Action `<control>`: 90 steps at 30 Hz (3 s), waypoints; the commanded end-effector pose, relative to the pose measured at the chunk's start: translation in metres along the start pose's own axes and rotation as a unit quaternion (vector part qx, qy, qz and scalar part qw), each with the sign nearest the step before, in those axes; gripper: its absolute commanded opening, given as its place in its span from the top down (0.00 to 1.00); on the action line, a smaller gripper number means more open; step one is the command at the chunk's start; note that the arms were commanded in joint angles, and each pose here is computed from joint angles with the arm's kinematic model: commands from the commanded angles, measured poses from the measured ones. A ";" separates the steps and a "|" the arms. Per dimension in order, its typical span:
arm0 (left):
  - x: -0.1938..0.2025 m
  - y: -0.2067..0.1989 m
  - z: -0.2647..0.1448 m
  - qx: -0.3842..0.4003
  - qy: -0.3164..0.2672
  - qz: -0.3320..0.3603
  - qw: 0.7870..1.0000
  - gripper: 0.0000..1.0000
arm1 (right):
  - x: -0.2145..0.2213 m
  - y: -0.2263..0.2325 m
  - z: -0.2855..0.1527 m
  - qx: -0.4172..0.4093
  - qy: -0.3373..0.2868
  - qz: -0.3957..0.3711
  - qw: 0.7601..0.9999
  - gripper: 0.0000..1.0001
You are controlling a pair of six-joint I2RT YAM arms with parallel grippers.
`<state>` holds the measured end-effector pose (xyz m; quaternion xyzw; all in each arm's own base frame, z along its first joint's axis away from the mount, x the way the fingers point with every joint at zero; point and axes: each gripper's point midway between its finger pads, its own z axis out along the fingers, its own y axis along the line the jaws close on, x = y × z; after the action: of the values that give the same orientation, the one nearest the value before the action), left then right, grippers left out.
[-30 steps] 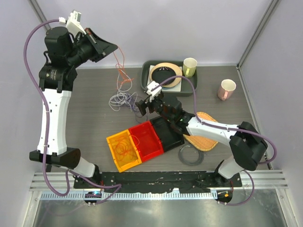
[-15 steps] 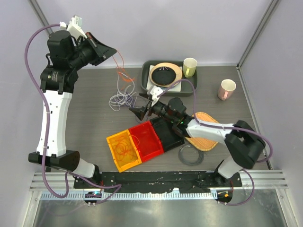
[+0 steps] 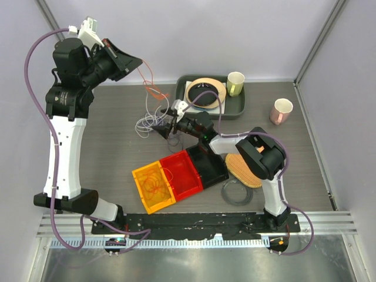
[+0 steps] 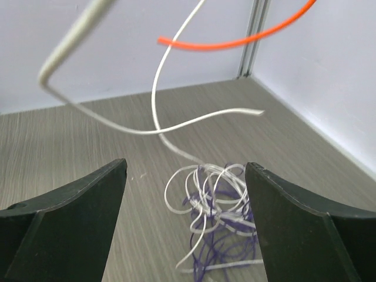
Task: Untangle the cables
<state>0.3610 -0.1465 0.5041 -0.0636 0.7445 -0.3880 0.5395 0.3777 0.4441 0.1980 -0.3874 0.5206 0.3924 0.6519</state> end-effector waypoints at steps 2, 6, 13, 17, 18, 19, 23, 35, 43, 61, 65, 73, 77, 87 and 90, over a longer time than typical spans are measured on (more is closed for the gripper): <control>-0.008 -0.012 -0.008 0.015 -0.011 0.009 1.000 1.00 | -0.057 -0.013 0.027 0.007 -0.092 -0.035 0.995 0.13; -0.008 -0.006 -0.003 0.005 -0.014 0.009 1.000 1.00 | -0.047 -0.005 0.036 -0.024 -0.084 -0.022 0.996 0.32; -0.031 0.016 -0.016 -0.078 -0.070 0.027 0.994 1.00 | -0.013 -0.026 0.014 0.006 0.006 -0.003 1.000 0.99; -0.045 0.053 -0.029 -0.173 -0.116 0.046 0.977 1.00 | 0.008 -0.082 -0.031 0.114 0.038 0.074 0.990 0.99; -0.047 0.056 -0.035 -0.180 -0.123 0.048 0.975 1.00 | 0.008 -0.098 -0.043 0.143 0.037 0.089 0.985 0.99; -0.048 0.060 -0.037 -0.187 -0.126 0.048 0.973 0.99 | 0.010 -0.111 -0.053 0.165 0.038 0.107 0.980 0.99; -0.062 0.098 -0.048 -0.259 -0.157 0.035 0.952 1.00 | 0.030 -0.172 -0.114 0.268 0.054 0.194 0.942 0.99; -0.099 0.143 -0.122 -0.396 -0.241 0.042 0.885 1.00 | 0.046 -0.224 -0.189 0.404 0.105 0.186 0.890 0.99; -0.110 0.150 -0.143 -0.430 -0.253 0.043 0.866 1.00 | 0.038 -0.229 -0.201 0.438 0.124 0.184 0.871 0.99; -0.118 0.157 -0.177 -0.462 -0.274 0.054 0.842 1.00 | 0.052 -0.249 -0.246 0.498 0.109 0.226 0.830 0.99; -0.111 0.130 -0.144 -0.357 -0.246 0.054 0.899 1.00 | 0.037 -0.231 -0.218 0.457 0.126 0.193 0.859 0.99; -0.085 0.104 -0.120 -0.258 -0.209 0.011 0.943 1.00 | 0.016 -0.176 -0.161 0.382 0.186 0.149 0.893 0.63; -0.067 0.090 -0.125 -0.224 -0.206 -0.010 0.953 1.00 | 0.009 -0.155 -0.157 0.362 0.225 0.135 0.895 0.28; 0.047 0.100 -0.084 -0.220 -0.056 -0.043 0.973 1.00 | -0.051 -0.116 -0.202 0.408 0.213 0.133 0.878 0.05; 0.073 0.093 -0.088 -0.207 -0.035 -0.052 0.976 1.00 | -0.062 -0.095 -0.225 0.408 0.190 0.149 0.880 0.05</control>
<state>0.2981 -0.0573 0.4203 -0.2296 0.7723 -0.2377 0.5426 0.4048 0.2170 0.2100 -0.1076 0.8098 0.1476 0.5575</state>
